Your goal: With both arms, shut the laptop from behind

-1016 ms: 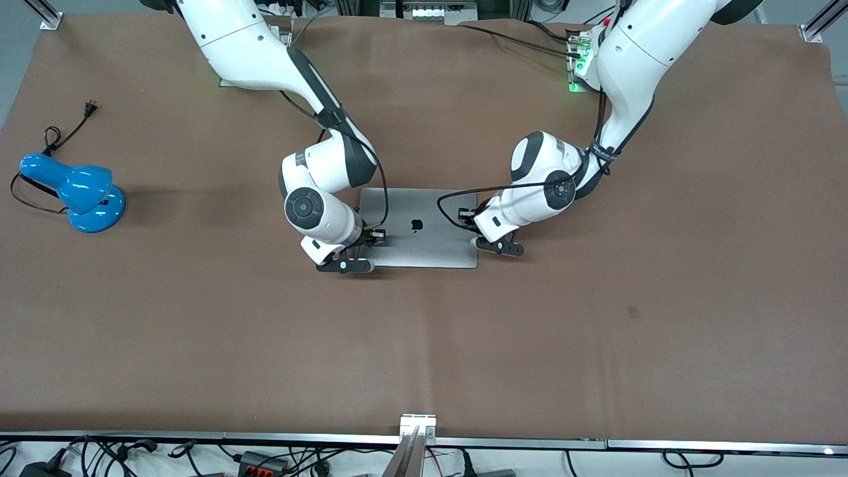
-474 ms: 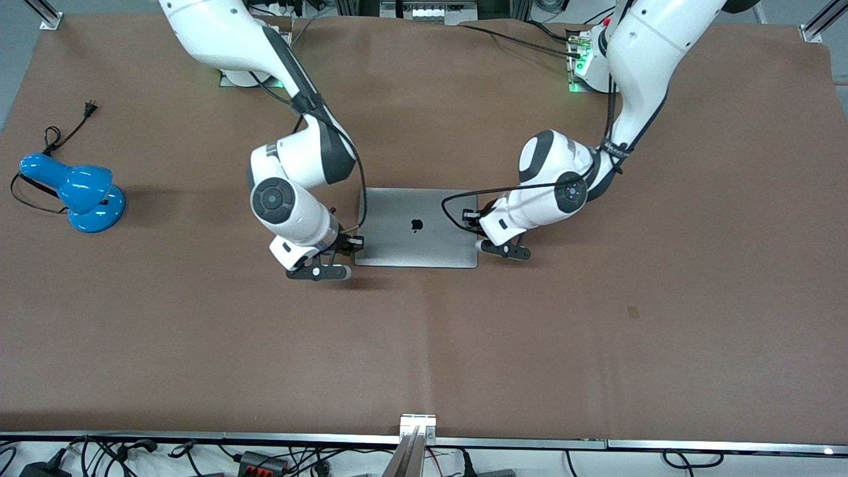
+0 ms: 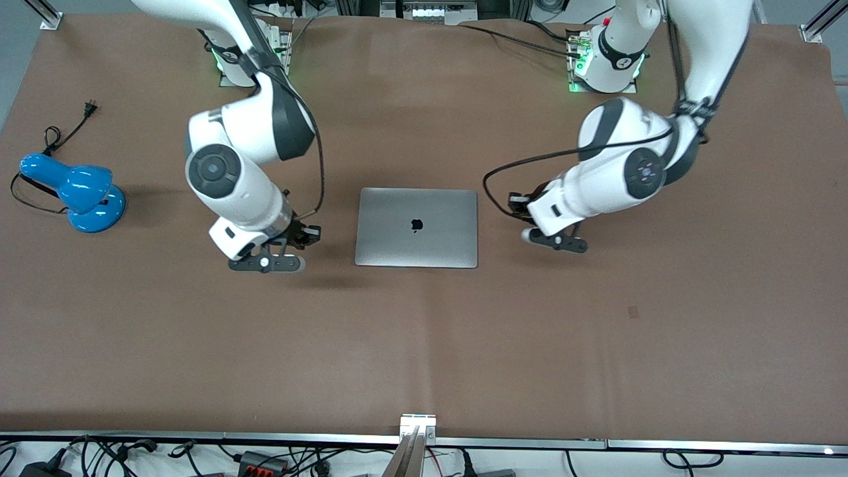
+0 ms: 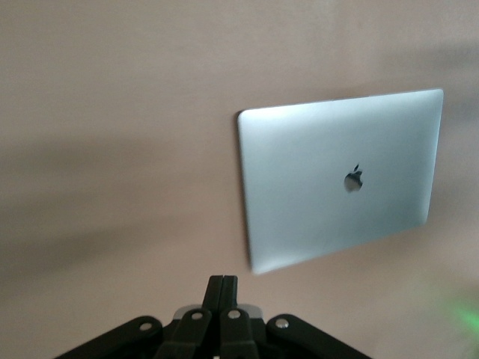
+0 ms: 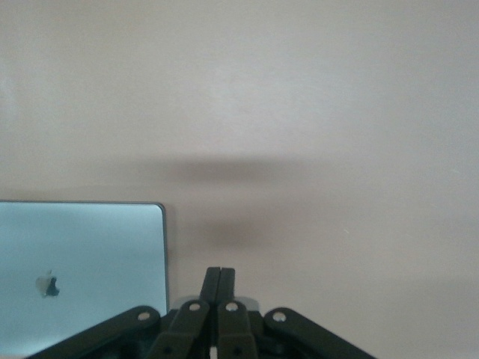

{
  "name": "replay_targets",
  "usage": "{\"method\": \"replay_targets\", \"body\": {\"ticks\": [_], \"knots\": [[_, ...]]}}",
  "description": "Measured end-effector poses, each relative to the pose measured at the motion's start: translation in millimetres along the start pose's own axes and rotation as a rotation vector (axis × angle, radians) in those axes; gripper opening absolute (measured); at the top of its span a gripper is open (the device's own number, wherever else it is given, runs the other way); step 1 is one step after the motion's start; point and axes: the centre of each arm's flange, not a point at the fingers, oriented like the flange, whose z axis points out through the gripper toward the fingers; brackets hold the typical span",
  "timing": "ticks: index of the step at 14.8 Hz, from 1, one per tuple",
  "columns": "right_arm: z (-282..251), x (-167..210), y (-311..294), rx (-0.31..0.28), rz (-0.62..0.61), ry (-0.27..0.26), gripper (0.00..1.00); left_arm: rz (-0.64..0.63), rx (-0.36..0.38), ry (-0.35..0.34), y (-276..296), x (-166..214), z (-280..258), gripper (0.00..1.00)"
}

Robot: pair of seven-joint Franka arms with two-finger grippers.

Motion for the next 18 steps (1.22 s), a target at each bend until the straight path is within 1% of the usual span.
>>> {"method": "replay_targets", "body": {"ticks": [1, 2, 4, 5, 6, 7, 8, 10, 11, 12, 13, 16, 18], "knots": [[-16.1, 0.2, 7.2, -0.005, 0.007, -0.01, 0.01, 0.0, 0.016, -0.012, -3.1, -5.3, -28.7, 0.01], [-32.9, 1.9, 15.5, -0.011, 0.011, -0.018, 0.07, 0.0, 0.034, -0.021, -7.2, -10.3, -60.1, 0.01], [-59.4, 9.6, 35.4, -0.014, 0.017, -0.02, 0.23, -0.01, 0.07, -0.034, -19.6, -20.2, -123.5, 0.01], [-67.5, 15.2, 48.1, -0.014, 0.03, -0.013, 0.34, -0.02, 0.085, -0.039, -27.2, -25.2, -151.1, 0.01], [-74.0, 21.0, 62.3, -0.013, 0.047, -0.005, 0.43, -0.03, 0.098, -0.046, -34.7, -29.8, -172.1, 0.01], [-81.4, 26.6, 75.7, -0.01, 0.065, 0.006, 0.52, -0.039, 0.116, -0.053, -41.6, -33.8, -186.2, 0.01], [-91.4, 32.0, 87.4, -0.006, 0.08, 0.023, 0.63, -0.046, 0.14, -0.056, -46.7, -37.0, -195.7, 0.01], [-114.4, 41.1, 110.3, 0.005, 0.113, 0.06, 0.82, -0.055, 0.179, -0.062, -52.2, -41.8, -203.6, 0.01], [-124.8, 45.1, 123.7, 0.011, 0.132, 0.076, 0.89, -0.06, 0.186, -0.071, -54.4, -43.3, -203.9, 0.02], [-133.8, 48.2, 138.0, 0.02, 0.147, 0.088, 1.0, -0.064, 0.188, -0.074, -56.7, -43.9, -204.5, 0.02], [-142.0, 50.0, 153.4, 0.027, 0.153, 0.099, 1.0, -0.067, 0.189, -0.077, -58.3, -44.8, -205.1, 0.01], [-165.4, 48.1, 195.1, 0.001, 0.14, 0.133, 1.0, -0.066, 0.202, -0.073, -54.5, -53.1, -205.9, 0.02], [-182.4, 42.1, 219.9, 0.0, 0.133, 0.149, 1.0, -0.068, 0.222, -0.07, -52.0, -60.8, -206.4, 0.03]]}}
